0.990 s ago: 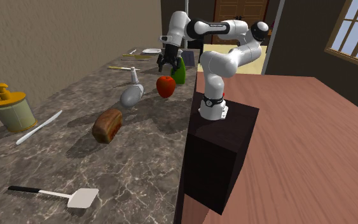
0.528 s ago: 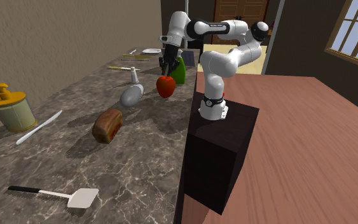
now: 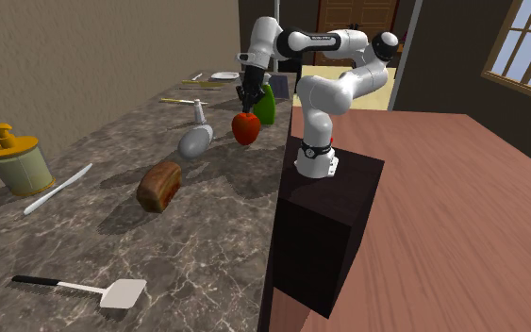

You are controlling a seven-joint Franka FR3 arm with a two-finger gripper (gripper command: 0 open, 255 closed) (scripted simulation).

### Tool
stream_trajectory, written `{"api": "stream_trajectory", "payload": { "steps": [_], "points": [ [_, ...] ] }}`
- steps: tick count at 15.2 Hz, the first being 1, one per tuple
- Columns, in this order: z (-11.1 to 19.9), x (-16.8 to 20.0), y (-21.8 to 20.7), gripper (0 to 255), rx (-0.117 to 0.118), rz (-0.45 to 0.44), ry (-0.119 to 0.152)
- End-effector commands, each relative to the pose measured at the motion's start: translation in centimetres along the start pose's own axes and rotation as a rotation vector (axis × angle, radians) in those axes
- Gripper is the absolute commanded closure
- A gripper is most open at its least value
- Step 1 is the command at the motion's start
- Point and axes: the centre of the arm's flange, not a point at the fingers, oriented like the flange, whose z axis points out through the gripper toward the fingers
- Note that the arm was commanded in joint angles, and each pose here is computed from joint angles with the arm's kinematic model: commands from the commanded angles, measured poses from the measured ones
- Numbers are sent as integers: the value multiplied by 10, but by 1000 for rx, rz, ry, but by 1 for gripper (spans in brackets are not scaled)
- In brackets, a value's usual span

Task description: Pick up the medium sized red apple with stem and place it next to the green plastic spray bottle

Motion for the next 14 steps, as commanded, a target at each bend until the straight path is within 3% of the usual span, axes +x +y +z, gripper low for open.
{"api": "stream_trajectory", "payload": {
  "steps": [1,14],
  "points": [
    [-5,2,0,255,0,0,0],
    [-67,31,2,255,0,0,0]
  ]
}}
